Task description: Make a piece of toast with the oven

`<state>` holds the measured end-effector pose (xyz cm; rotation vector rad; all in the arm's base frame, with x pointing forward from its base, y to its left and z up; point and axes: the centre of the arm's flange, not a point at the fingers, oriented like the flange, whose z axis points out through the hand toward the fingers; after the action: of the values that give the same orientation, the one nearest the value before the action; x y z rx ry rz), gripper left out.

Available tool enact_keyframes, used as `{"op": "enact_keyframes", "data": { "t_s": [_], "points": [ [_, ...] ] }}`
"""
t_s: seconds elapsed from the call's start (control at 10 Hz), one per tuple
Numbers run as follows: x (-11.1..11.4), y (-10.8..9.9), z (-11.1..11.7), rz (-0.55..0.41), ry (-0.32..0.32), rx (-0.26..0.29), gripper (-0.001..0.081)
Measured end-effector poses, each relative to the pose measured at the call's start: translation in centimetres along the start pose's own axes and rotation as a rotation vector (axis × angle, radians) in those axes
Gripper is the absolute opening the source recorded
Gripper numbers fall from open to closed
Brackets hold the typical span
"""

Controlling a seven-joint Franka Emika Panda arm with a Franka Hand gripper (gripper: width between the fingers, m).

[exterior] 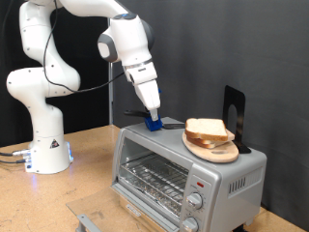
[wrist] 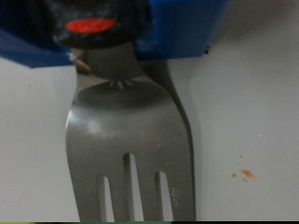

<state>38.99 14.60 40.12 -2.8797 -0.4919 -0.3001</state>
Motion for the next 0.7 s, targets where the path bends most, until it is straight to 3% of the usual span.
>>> {"op": "enact_keyframes", "data": {
  "t_s": [0.7],
  "points": [
    [-0.2,0.2,1.5,0.013,-0.010,0.008,0.0808]
  ]
}}
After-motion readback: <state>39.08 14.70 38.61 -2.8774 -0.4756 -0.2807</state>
